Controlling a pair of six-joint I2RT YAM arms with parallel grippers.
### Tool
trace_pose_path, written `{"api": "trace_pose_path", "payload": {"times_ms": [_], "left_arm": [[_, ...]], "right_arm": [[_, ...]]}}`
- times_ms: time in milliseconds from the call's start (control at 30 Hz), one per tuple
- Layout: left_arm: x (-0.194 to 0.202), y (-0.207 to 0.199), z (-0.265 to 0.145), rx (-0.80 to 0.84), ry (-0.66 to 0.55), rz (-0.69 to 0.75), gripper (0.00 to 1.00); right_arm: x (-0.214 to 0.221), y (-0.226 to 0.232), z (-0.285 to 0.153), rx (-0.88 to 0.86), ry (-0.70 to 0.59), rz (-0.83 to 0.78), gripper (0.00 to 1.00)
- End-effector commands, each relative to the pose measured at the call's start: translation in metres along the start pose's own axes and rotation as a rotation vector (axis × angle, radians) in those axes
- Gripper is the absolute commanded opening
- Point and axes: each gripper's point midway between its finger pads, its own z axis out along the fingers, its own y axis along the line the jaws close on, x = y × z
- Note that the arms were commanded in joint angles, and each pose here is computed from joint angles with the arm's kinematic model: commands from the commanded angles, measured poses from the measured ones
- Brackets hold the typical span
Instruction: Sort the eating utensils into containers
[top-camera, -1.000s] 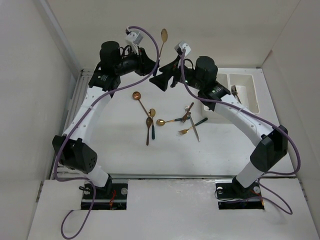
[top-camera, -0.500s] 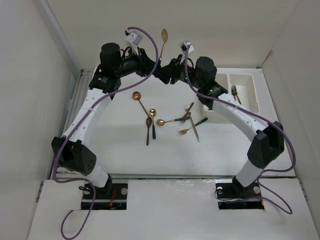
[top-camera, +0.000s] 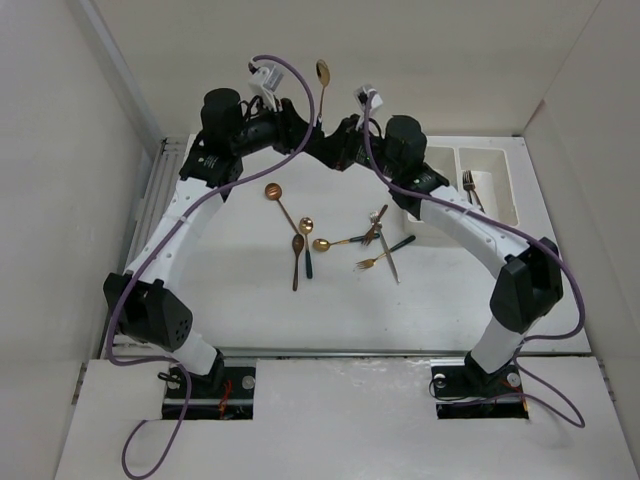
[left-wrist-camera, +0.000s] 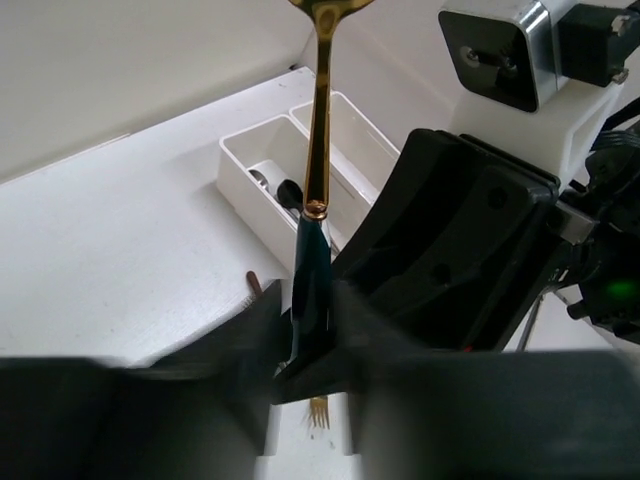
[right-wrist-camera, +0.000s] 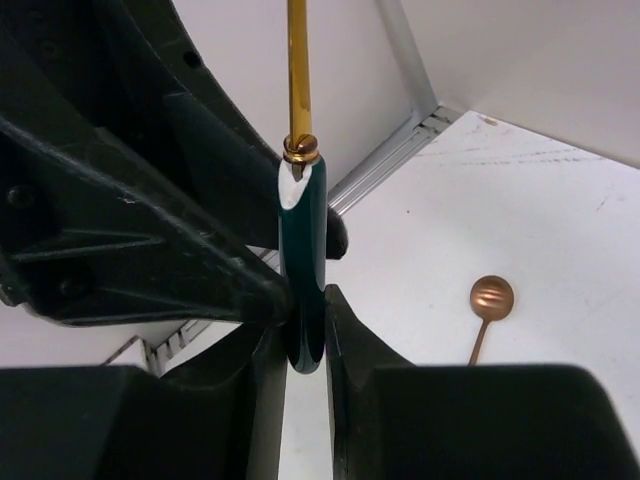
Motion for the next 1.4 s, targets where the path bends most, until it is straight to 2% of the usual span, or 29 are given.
{"api": "trace_pose_path", "payload": {"times_ms": [0,33,67,167,200,233,300,333,433,600,733,767,867,900,1000,1033,1100,1133,1233,1267,1333,1367], "left_arm": [[-0.003,-0.018,-0.009,0.031,-0.008,0.02,0.35],[0.001,-0.013,-0.01,0.002,0.007,0.001,0.57],[0.004,-0.009,-0.01,-0.014,0.015,0.002,1.0],[0.008,0.007,-0.014,-0.113,0.037,0.012,1.0],[0.012,0.016,-0.016,-0.159,0.048,0.015,1.0],[0.012,0.022,-0.02,-0.205,0.051,0.024,1.0],[0.025,0.054,-0.032,-0.369,0.09,0.031,1.0],[0.03,0.069,-0.039,-0.433,0.103,0.03,1.0],[0.054,0.107,-0.064,-0.621,0.175,0.027,1.0],[0.086,0.132,-0.082,-0.739,0.258,0.01,1.0],[0.099,0.144,-0.092,-0.805,0.28,-0.02,1.0],[0.101,0.146,-0.095,-0.821,0.289,-0.021,1.0],[0.112,0.15,-0.1,-0.852,0.312,-0.036,1.0],[0.112,0.15,-0.1,-0.853,0.312,-0.036,1.0],[0.123,0.158,-0.111,-0.899,0.332,-0.042,1.0],[0.126,0.16,-0.113,-0.909,0.339,-0.042,1.0],[0.13,0.167,-0.124,-0.967,0.337,-0.051,1.0],[0.128,0.171,-0.128,-0.993,0.325,-0.063,1.0],[0.13,0.188,-0.146,-1.093,0.309,-0.089,1.0],[0.13,0.193,-0.15,-1.114,0.298,-0.1,1.0],[0.127,0.2,-0.159,-1.156,0.281,-0.112,1.0],[0.126,0.205,-0.165,-1.173,0.274,-0.121,1.0]], "right_arm": [[-0.054,0.011,-0.011,-0.01,-0.155,-0.07,0.0],[-0.053,0.005,-0.015,0.008,-0.147,-0.065,0.0],[-0.053,-0.016,-0.021,0.06,-0.141,-0.056,0.0],[-0.036,-0.072,-0.044,0.214,-0.038,-0.002,0.0],[-0.036,-0.106,-0.063,0.298,-0.02,0.005,0.0],[-0.013,-0.132,-0.081,0.375,0.071,0.015,0.0],[-0.001,-0.184,-0.119,0.55,0.143,0.015,0.0],[0.028,-0.202,-0.144,0.647,0.262,0.054,0.0],[0.07,-0.256,-0.206,0.89,0.486,-0.003,0.0],[0.105,-0.295,-0.245,0.998,0.614,0.052,0.0],[0.125,-0.319,-0.259,1.049,0.65,0.106,0.0],[0.123,-0.322,-0.258,1.058,0.655,0.106,0.01],[0.134,-0.327,-0.263,1.082,0.699,0.125,0.2],[0.133,-0.329,-0.265,1.094,0.7,0.12,0.31],[0.118,-0.327,-0.27,1.131,0.684,0.082,0.46],[0.114,-0.324,-0.268,1.132,0.684,0.058,0.54],[0.096,-0.317,-0.268,1.152,0.664,0.011,0.61],[0.086,-0.308,-0.256,1.141,0.648,-0.021,0.67],[0.058,-0.266,-0.222,1.145,0.582,-0.149,0.72],[0.041,-0.246,-0.208,1.132,0.513,-0.192,0.75],[0.046,-0.215,-0.181,1.126,0.456,-0.212,0.77],[0.072,-0.181,-0.148,1.028,0.484,-0.239,0.77]]}}
